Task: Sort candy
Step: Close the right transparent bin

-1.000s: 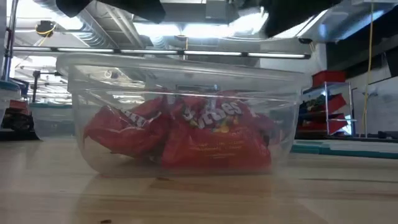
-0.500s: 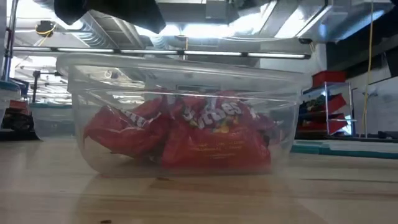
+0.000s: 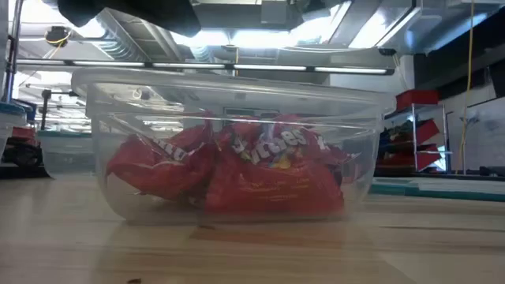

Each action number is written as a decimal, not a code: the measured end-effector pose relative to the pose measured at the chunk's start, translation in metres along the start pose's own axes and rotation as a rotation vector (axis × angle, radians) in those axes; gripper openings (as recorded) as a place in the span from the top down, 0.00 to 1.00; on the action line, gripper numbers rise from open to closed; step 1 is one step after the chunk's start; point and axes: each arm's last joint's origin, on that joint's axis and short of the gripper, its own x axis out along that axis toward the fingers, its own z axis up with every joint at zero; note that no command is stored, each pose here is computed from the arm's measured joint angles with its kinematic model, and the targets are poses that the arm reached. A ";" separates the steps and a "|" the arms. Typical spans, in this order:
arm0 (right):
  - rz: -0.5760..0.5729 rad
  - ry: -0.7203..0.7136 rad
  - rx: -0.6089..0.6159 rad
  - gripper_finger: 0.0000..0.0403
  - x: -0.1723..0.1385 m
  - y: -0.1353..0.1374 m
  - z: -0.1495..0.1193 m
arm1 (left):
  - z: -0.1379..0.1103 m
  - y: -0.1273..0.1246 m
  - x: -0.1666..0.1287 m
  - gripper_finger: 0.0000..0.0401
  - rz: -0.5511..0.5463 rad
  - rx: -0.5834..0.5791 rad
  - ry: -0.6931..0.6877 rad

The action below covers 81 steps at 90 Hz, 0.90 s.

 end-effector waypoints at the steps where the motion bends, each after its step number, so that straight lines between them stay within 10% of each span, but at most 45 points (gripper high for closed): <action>1: -0.007 -0.002 -0.003 0.38 0.001 -0.001 -0.001 | 0.000 0.000 0.000 1.00 0.000 0.000 0.000; 81: -0.288 -0.116 -0.051 0.31 0.065 -0.002 -0.012 | 0.006 -0.013 0.000 1.00 -0.079 -0.143 -0.028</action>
